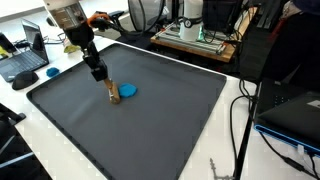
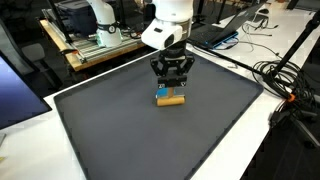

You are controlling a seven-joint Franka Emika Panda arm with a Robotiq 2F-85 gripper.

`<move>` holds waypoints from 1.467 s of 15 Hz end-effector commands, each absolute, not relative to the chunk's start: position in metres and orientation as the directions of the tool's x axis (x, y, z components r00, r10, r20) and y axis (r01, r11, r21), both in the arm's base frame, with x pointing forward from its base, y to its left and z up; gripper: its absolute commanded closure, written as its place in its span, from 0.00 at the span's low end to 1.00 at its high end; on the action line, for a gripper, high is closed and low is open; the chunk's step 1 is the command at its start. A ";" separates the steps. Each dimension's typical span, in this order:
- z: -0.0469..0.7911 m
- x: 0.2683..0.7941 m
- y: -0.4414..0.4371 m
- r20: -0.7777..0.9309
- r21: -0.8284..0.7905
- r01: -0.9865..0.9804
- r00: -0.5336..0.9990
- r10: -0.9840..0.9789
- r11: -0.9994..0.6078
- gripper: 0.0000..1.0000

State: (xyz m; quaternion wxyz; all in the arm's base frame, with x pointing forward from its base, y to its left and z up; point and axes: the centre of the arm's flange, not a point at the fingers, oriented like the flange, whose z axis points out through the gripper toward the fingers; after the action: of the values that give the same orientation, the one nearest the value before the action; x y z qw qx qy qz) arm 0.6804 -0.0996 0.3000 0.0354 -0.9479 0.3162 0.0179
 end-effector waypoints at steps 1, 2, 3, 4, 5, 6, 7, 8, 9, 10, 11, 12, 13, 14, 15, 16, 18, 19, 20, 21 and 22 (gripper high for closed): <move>0.278 0.675 -0.099 -0.038 -0.053 -0.613 0.790 -0.612 -0.788 0.78; 0.284 0.672 -0.099 -0.034 -0.051 -0.613 0.790 -0.612 -0.789 0.78; 0.290 0.669 -0.099 -0.026 -0.055 -0.611 0.791 -0.611 -0.790 0.78; 0.296 0.664 -0.098 -0.026 -0.054 -0.618 0.786 -0.617 -0.785 0.78; 0.299 0.659 -0.098 -0.037 -0.053 -0.619 0.785 -0.618 -0.784 0.78; 0.302 0.652 -0.097 -0.051 -0.046 -0.625 0.780 -0.623 -0.779 0.78; 0.304 0.647 -0.095 -0.056 -0.047 -0.629 0.777 -0.627 -0.776 0.78; 0.308 0.640 -0.093 -0.046 -0.058 -0.638 0.770 -0.636 -0.768 0.78; 0.310 0.633 -0.091 -0.026 -0.066 -0.648 0.761 -0.648 -0.759 0.78; 0.316 0.627 -0.088 0.024 -0.073 -0.671 0.738 -0.674 -0.737 0.78; 0.319 0.621 -0.086 0.064 -0.091 -0.674 0.730 -0.680 -0.733 0.78; 0.321 0.618 -0.084 0.120 -0.097 -0.691 0.706 -0.698 -0.716 0.78; 0.323 0.616 -0.083 0.150 -0.104 -0.697 0.694 -0.704 -0.709 0.78; 0.324 0.613 -0.080 0.180 -0.097 -0.706 0.681 -0.710 -0.701 0.78; 0.325 0.608 -0.077 0.173 -0.084 -0.696 0.695 -0.698 -0.713 0.78; 0.325 0.604 -0.075 0.182 -0.061 -0.702 0.691 -0.699 -0.710 0.78; 0.326 0.595 -0.067 0.166 -0.020 -0.690 0.712 -0.683 -0.724 0.78; 0.327 0.590 -0.063 0.162 -0.014 -0.677 0.724 -0.670 -0.736 0.78; 0.328 0.587 -0.060 0.167 -0.017 -0.671 0.729 -0.664 -0.741 0.78; 0.329 0.584 -0.057 0.170 -0.015 -0.664 0.736 -0.656 -0.748 0.78; 0.331 0.582 -0.055 0.164 -0.019 -0.654 0.744 -0.648 -0.756 0.78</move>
State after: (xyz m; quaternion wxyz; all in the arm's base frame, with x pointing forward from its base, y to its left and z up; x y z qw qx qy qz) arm 0.6045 -0.0650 0.3122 -0.0183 -0.9314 0.3556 -0.0754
